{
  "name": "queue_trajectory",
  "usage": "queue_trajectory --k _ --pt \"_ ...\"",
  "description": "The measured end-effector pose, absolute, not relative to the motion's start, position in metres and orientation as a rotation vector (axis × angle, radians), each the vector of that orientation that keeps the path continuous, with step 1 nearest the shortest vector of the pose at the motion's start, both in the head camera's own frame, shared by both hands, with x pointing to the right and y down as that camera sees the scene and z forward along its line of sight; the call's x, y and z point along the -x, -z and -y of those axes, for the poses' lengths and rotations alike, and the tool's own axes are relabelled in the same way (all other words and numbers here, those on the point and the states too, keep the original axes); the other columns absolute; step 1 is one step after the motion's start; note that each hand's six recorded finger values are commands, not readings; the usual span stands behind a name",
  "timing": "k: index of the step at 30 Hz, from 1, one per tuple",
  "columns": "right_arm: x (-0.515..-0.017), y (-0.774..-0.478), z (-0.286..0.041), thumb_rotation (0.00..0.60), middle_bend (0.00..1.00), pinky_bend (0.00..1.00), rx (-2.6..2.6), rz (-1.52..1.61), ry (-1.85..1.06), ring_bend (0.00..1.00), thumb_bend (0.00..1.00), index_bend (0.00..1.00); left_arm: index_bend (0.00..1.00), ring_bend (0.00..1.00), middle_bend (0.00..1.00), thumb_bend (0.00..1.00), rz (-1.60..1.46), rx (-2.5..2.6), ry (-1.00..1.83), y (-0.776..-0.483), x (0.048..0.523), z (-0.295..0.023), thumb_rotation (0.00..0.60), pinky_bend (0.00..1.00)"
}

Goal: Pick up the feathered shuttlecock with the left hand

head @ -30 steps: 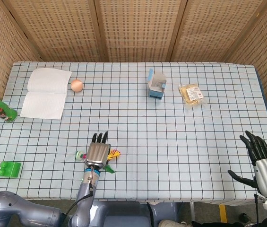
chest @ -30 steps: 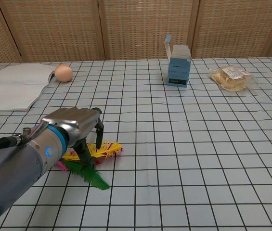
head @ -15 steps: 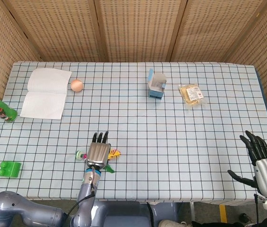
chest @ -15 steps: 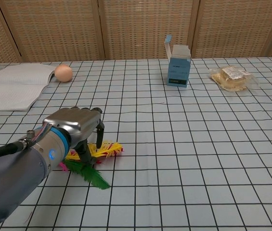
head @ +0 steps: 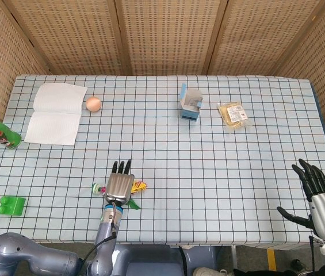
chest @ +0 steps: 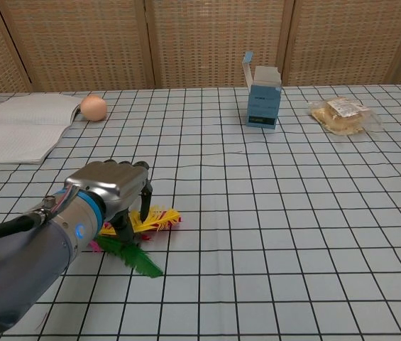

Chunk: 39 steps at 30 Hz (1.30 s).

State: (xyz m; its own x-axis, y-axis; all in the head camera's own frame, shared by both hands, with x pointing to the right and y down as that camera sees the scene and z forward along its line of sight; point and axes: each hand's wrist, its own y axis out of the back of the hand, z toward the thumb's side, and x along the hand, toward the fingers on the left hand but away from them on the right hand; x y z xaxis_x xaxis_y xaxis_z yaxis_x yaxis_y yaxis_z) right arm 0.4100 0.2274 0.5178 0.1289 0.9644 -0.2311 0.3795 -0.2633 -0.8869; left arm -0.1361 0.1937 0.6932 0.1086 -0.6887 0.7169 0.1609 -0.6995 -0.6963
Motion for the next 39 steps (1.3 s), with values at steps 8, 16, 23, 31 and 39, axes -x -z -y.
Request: queue_trajectory --k 8,16,23,31,39 --pt "-0.411 -0.516 -0.227 0.600 0.00 0.05 1.737 1.318 -1.101 0.00 0.04 0.02 0.66 0.00 0.00 0.51 -0.512 1.737 1.659 -0.694 0.135 -0.195 0.600 0.00" --pt "-0.411 -0.514 -0.227 0.600 0.00 0.05 1.736 1.329 -1.080 0.00 0.04 0.03 0.68 0.00 0.00 0.55 -0.497 1.730 1.658 -0.695 0.137 -0.195 0.600 0.00" --pt "-0.411 -0.515 -0.227 0.600 0.00 0.05 1.735 1.327 -1.081 0.00 0.04 0.03 0.68 0.00 0.00 0.55 -0.541 1.741 1.637 -0.687 0.140 -0.188 0.600 0.00" --pt "-0.411 -0.515 -0.226 0.600 0.00 0.04 1.732 1.326 -1.084 0.00 0.04 0.03 0.69 0.00 0.00 0.55 -0.661 1.763 1.580 -0.659 0.150 -0.163 0.600 0.00" --pt "-0.411 -0.515 -0.226 0.600 0.00 0.04 1.729 1.325 -1.086 0.00 0.04 0.03 0.69 0.00 0.00 0.55 -0.739 1.777 1.556 -0.642 0.164 -0.148 0.600 0.00"
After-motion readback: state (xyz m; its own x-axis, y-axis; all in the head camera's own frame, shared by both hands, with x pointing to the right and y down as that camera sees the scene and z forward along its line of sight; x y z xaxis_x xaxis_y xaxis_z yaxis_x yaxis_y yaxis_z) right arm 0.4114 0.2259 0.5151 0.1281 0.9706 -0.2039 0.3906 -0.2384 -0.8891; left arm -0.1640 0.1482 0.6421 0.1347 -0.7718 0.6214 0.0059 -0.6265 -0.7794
